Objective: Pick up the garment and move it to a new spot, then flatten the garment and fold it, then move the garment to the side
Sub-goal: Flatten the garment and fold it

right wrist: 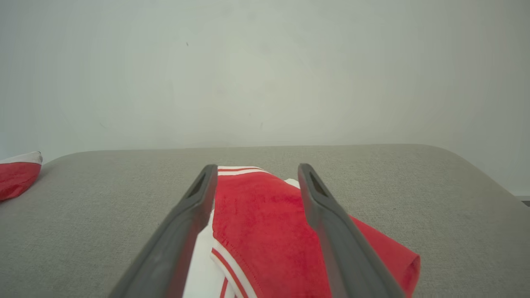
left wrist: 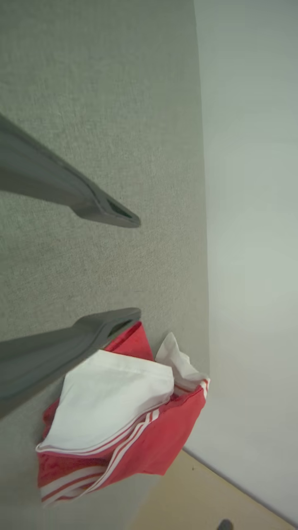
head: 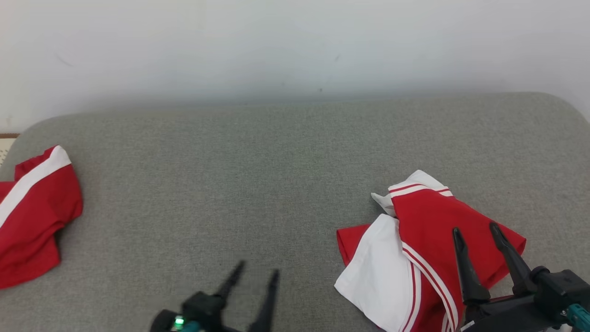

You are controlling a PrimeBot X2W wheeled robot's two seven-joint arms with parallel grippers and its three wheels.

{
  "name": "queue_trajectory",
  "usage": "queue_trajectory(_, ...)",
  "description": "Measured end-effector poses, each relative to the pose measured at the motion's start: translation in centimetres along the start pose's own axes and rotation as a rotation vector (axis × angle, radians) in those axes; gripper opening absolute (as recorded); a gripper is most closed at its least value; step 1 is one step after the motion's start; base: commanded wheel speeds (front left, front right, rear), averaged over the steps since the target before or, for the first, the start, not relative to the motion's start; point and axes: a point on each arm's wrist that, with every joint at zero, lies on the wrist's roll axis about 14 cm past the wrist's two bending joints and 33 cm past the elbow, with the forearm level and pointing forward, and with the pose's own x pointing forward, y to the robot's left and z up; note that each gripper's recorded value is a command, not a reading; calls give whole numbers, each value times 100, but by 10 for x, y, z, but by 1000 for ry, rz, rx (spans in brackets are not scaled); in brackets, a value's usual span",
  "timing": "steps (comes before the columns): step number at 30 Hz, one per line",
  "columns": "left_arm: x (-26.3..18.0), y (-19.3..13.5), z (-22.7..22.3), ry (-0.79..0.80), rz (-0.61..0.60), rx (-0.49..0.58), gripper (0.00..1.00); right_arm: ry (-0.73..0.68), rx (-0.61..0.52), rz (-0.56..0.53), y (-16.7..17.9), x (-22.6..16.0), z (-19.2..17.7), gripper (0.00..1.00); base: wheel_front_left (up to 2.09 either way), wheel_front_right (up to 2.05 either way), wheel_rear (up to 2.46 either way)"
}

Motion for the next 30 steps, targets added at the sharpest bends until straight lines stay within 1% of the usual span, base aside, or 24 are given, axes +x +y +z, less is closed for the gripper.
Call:
queue_trajectory(4,7,-53,-33,128,-167,-59,100,14,3,-13,-4,-3,-4,100,0,0,0)
queue_trajectory(6,9,-69,-50,193,-225,-68,100,17,1,-23,-7,-4,-5,100,0,0,0)
queue_trajectory(12,24,-93,-80,293,-317,-85,100,38,3,-63,-19,-9,-11,100,0,0,0)
queue_trajectory(18,38,-107,-103,360,-368,-90,100,52,6,-119,-35,-17,-17,100,0,0,0)
queue_trajectory(24,49,-112,-122,404,-388,-94,100,68,1,-171,-49,-25,-22,100,0,0,0)
queue_trajectory(25,51,-113,-123,405,-391,-94,60,71,1,-176,-51,-26,-23,100,0,0,0)
queue_trajectory(26,52,-114,-125,406,-393,-95,31,74,2,-181,-52,-27,-24,100,0,0,0)
queue_trajectory(27,53,-115,-127,412,-398,-94,0,76,2,-185,-53,-28,-25,100,0,0,0)
queue_trajectory(30,53,-117,-129,415,-410,-89,0,79,2,-195,-56,-28,-26,100,0,0,0)
